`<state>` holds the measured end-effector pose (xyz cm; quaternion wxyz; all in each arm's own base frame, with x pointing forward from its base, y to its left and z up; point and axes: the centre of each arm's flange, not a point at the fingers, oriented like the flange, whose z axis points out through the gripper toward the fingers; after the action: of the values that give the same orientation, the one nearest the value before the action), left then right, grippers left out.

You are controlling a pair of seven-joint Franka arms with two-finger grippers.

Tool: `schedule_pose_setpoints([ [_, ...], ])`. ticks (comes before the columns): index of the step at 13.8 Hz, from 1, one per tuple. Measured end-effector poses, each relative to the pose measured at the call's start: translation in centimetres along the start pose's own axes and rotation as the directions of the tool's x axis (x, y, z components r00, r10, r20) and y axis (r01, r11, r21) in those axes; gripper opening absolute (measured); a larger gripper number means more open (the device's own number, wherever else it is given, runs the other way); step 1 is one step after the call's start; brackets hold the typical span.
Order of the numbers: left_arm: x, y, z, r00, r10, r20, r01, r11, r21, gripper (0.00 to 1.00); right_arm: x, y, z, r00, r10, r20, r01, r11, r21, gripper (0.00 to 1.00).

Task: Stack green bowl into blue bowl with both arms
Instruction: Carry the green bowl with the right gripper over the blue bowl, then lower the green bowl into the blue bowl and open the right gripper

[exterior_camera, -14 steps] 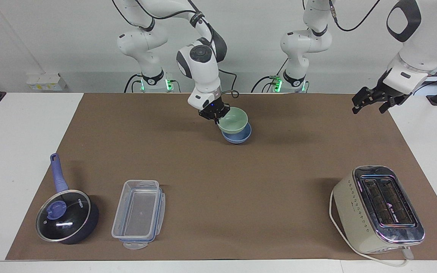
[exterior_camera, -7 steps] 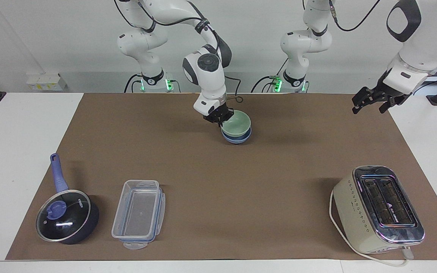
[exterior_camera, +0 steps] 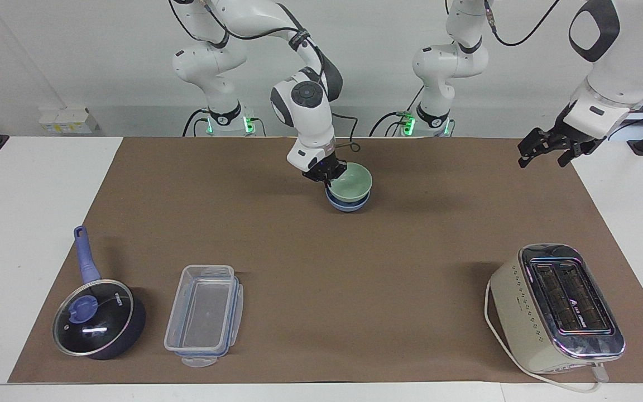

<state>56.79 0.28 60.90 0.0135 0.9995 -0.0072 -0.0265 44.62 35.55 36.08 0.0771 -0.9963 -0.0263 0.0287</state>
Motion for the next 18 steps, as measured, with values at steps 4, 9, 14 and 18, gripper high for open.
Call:
schedule_pose_setpoints([
  [4,0.00,0.00,0.00,1.000,0.000,0.000,0.000,1.000,0.000,1.00,0.01,0.03,0.31,1.000,0.001,0.005,-0.001,1.000,-0.002,0.04],
  [9,0.00,0.00,0.00,1.000,0.000,0.000,0.000,1.000,0.000,1.00,0.02,0.10,0.38,1.000,0.002,0.006,-0.002,1.000,-0.003,0.04],
  [14,0.00,0.00,0.00,1.000,0.000,0.000,0.000,1.000,0.000,1.00,0.05,0.14,0.41,1.000,0.003,0.006,-0.003,1.000,-0.004,0.24],
  [18,0.00,0.00,0.00,1.000,0.000,0.000,0.000,1.000,0.000,1.00,0.22,0.06,0.13,1.000,0.003,-0.005,-0.003,1.000,0.003,0.28],
])
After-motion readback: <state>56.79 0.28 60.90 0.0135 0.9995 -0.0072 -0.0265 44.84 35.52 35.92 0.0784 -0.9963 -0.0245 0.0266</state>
